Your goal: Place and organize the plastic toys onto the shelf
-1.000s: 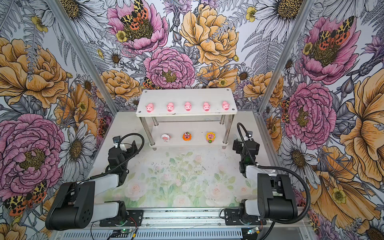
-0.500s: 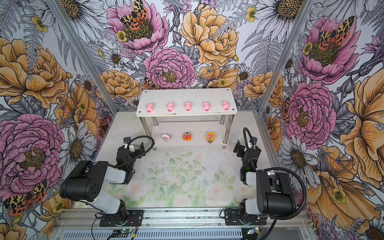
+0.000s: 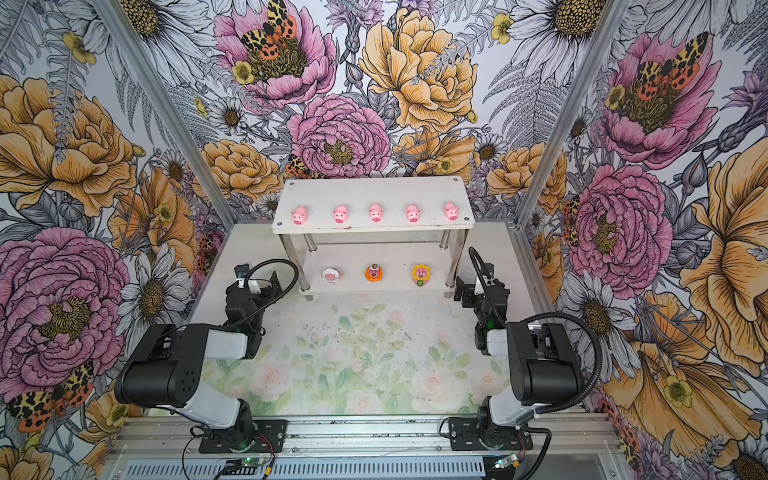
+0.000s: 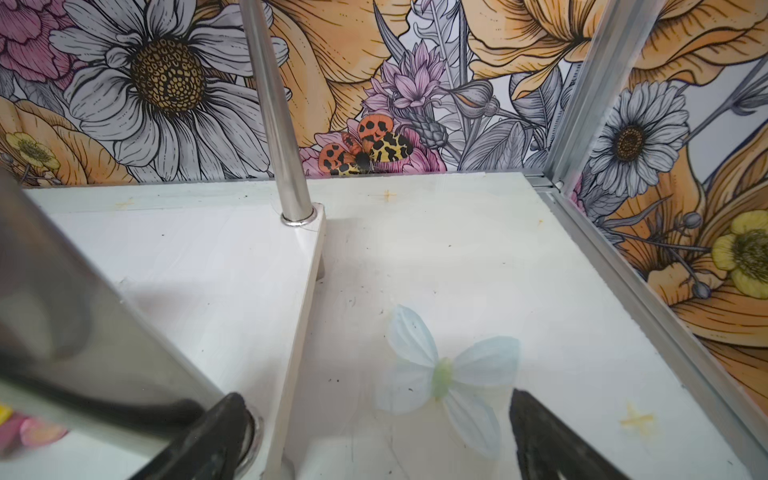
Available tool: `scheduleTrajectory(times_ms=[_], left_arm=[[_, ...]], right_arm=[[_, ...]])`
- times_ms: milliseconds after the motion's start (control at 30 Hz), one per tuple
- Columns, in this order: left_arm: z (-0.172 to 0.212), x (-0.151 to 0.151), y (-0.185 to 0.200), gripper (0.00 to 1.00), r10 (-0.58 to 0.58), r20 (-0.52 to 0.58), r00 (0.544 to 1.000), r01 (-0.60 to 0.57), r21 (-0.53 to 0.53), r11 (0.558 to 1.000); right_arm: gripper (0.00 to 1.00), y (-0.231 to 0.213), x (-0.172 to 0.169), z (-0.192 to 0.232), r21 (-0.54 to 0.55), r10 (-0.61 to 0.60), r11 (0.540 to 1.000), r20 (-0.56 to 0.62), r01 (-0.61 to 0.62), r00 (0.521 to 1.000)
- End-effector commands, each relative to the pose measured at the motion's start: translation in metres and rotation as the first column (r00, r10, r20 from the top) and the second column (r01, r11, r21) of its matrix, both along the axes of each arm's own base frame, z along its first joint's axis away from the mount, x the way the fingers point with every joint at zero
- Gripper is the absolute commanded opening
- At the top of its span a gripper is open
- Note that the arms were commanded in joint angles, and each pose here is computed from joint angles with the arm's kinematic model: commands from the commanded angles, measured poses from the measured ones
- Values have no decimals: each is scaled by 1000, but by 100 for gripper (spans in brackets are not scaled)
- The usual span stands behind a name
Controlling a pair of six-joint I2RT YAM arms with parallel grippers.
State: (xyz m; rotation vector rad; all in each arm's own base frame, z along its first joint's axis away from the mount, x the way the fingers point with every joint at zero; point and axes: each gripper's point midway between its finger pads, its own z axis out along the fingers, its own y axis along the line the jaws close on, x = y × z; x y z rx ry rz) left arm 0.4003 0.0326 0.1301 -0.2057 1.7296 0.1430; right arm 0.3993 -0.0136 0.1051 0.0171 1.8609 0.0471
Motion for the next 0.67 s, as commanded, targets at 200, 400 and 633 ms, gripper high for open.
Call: scheduleTrajectory(times_ms=[200,400,633], left_arm=[[2,0,-1,99,12,7,1000,-12,8,1000],[2,0,-1,99,12,5,1000,-12,6,1000],[2,0,-1,99,13,6,1000,-13,6,1000]], right_arm=[[100,6,3,6,-52,-7,999,15,8,1000],[100,6,5,5,-43,2,999,0,-2,1000],[100,3,4,5,-36,-4,999,5,4,1000]])
